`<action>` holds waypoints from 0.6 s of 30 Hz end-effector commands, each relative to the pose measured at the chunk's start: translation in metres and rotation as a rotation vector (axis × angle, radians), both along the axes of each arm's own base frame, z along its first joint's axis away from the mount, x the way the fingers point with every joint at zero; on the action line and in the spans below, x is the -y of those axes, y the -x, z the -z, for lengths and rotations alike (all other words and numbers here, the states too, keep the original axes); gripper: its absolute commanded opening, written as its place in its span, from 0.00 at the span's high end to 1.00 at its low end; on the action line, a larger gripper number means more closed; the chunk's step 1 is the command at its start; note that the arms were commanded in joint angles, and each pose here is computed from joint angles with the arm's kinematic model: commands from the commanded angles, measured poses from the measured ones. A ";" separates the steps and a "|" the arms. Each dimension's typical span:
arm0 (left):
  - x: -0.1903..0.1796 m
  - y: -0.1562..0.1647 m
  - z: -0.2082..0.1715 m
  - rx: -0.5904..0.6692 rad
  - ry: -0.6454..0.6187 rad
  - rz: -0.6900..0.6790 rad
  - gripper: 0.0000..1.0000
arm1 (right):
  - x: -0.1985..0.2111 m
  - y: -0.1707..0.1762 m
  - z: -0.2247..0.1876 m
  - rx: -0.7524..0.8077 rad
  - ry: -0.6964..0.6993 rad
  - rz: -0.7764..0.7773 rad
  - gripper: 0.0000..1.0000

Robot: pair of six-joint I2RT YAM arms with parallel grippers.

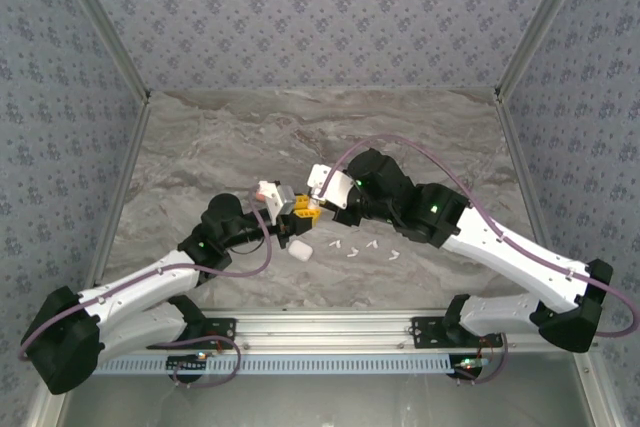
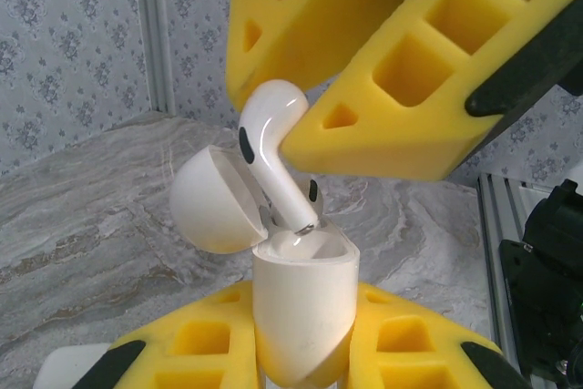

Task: Insert the wireless bluetooth earbuds into the charging case

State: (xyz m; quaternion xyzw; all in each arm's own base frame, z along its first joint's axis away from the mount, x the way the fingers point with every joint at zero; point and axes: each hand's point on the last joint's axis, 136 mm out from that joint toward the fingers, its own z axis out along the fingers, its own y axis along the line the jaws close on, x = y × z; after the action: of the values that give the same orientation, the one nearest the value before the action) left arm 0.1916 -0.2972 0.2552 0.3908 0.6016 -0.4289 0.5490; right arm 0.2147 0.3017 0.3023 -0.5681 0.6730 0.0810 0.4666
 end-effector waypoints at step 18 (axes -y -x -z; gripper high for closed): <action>0.006 0.004 -0.038 0.068 0.082 0.031 1.00 | -0.009 0.018 0.009 -0.092 0.003 -0.078 0.76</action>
State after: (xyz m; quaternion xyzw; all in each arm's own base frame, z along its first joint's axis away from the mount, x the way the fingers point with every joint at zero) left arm 0.1894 -0.2986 0.2566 0.3932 0.5977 -0.4319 0.5492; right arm 0.2047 0.3074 0.2933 -0.5846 0.6703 0.1067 0.4445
